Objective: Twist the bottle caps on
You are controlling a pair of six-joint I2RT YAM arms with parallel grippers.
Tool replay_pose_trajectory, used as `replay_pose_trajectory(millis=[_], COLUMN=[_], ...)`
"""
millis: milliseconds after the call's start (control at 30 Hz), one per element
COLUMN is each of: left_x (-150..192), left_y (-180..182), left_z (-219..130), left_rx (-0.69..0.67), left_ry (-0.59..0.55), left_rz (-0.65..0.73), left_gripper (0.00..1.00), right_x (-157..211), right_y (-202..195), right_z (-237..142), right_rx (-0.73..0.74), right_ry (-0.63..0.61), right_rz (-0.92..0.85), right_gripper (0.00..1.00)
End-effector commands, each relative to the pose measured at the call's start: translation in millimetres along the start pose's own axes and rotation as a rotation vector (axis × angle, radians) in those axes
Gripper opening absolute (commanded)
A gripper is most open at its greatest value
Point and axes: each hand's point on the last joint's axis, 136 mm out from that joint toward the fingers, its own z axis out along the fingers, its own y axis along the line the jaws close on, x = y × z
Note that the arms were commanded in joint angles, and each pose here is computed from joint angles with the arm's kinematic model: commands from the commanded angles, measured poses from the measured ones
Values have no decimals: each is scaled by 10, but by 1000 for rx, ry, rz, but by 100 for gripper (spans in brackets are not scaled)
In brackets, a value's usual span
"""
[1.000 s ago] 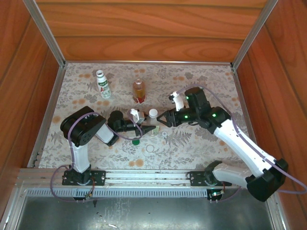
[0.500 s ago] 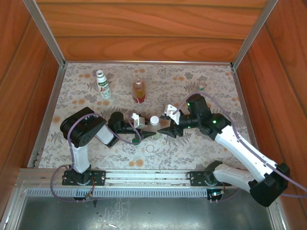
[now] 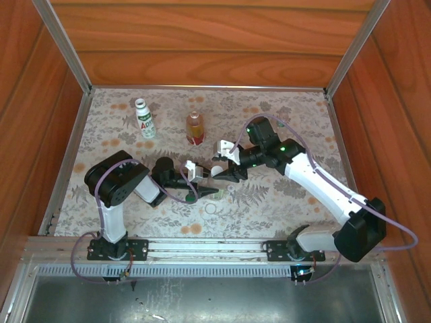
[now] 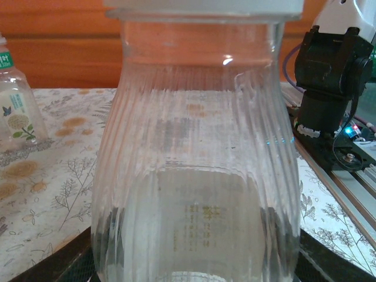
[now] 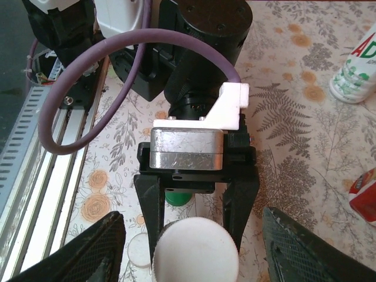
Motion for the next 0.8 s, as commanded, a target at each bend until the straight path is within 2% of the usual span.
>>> replay_pose_trajectory(millis=[0, 167, 333, 400, 467, 633, 767], left_x=[62, 72, 73, 71, 67, -12, -174], left_y=[-96, -94, -87, -73, -48, 233, 599], left_z=[7, 11, 13, 9, 14, 31, 3], left_rx=[45, 44, 42, 36, 24, -119, -320], left_ry=[15, 17, 17, 17, 17, 7, -20], left_rz=[-11, -16, -17, -19, -23, -32, -11], left_gripper=[59, 59, 59, 59, 59, 58, 56], right_x=[-6, 88, 127, 135, 148, 208, 253], right_y=[51, 40, 28, 26, 14, -116, -387], right_z=[21, 68, 83, 84, 87, 89, 56], right_rx=[-53, -73, -76, -75, -68, 16, 201], right_ry=[0, 33, 48, 52, 59, 85, 71], right_rz=[-11, 14, 32, 38, 45, 87, 182], right_gripper=[63, 57, 47, 40, 39, 39, 36])
